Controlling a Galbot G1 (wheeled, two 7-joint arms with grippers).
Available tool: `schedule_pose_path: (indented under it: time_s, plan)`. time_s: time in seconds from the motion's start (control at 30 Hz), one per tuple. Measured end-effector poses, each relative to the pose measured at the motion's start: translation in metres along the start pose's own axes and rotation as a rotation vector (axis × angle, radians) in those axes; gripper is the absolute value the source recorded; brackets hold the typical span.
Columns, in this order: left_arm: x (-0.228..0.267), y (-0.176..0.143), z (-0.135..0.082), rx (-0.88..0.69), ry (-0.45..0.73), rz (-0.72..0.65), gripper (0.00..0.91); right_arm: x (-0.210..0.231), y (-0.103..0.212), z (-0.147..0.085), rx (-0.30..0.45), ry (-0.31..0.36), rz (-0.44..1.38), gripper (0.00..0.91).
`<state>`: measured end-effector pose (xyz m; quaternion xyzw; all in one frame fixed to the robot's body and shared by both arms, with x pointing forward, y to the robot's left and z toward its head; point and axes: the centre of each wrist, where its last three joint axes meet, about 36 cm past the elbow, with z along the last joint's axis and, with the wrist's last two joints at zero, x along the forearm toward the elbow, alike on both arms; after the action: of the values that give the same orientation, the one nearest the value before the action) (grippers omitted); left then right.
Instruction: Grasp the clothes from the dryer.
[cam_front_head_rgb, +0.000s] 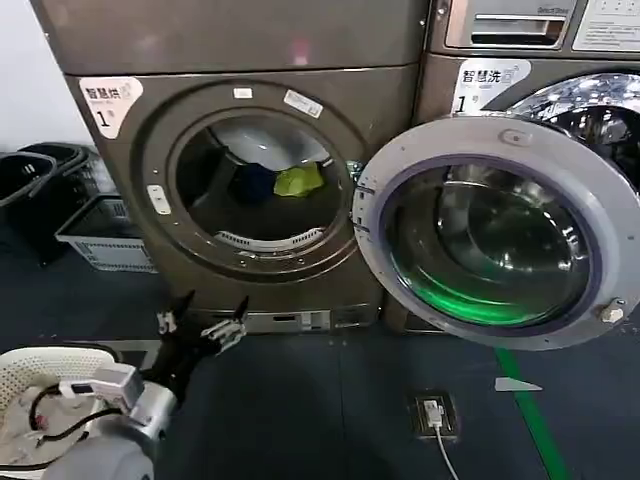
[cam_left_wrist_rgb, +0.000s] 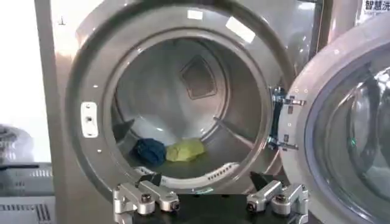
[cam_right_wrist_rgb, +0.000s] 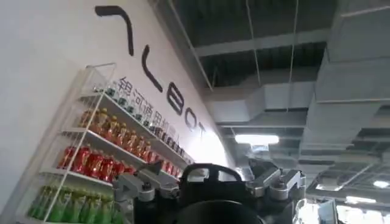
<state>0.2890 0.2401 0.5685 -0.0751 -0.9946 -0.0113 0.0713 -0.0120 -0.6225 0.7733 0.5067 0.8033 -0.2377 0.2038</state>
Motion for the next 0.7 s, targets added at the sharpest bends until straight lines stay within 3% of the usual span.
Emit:
schedule_pose_path:
  time_s: [0.7]
  plan:
    - [-0.0033,-0.0001,0.0017,0.005,-0.002,0.001,0.907,0.0,-0.0031,-0.0004,0.0,-0.01,-0.003,0.907]
